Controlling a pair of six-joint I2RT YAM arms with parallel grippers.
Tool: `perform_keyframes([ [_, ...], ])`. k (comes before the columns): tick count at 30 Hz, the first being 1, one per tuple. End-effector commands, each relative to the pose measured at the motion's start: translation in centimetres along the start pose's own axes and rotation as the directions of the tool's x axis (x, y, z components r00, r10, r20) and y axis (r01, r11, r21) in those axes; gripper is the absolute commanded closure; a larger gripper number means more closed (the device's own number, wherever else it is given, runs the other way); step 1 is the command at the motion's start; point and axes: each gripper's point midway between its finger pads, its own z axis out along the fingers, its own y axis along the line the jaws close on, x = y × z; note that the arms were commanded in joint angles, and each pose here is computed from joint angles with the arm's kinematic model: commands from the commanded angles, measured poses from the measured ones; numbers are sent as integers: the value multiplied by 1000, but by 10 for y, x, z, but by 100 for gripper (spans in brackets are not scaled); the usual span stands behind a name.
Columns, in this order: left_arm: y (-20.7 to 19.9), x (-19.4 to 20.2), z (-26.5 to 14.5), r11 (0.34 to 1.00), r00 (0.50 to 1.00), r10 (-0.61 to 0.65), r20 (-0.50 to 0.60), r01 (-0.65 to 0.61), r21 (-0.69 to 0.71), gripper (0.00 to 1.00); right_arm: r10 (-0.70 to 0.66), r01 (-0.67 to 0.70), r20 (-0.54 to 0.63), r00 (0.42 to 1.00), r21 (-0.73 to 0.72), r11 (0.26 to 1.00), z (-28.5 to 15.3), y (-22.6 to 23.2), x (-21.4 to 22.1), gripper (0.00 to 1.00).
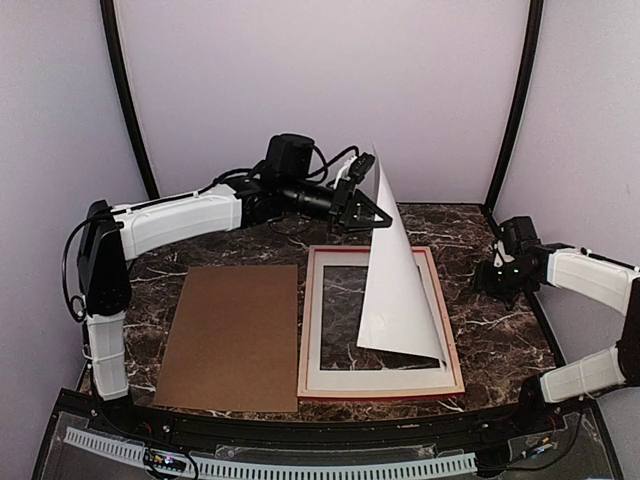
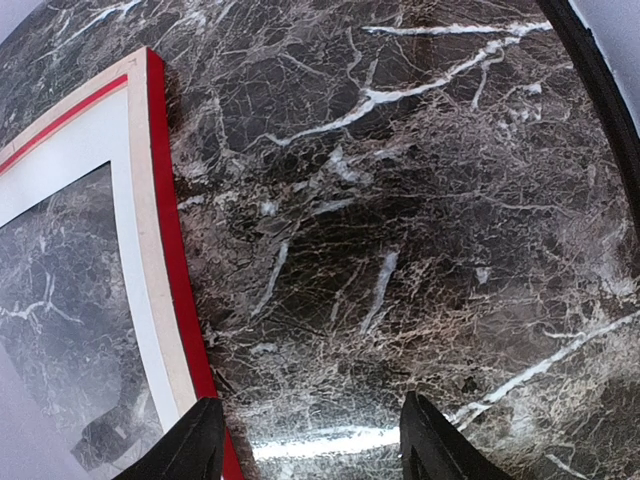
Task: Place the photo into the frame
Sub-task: Place the photo on the mat board.
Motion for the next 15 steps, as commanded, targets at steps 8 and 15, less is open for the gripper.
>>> perform_keyframes([
  [8,-59,5,15,979,981,179,-73,-170,112,100,2,-2,19,1000,-7,1000,0,-1,-8,39],
  [15,40,19,8,990,996,-91,-19,88,-107,100,4,-4,25,1000,8,1000,-3,-4,-10,39],
])
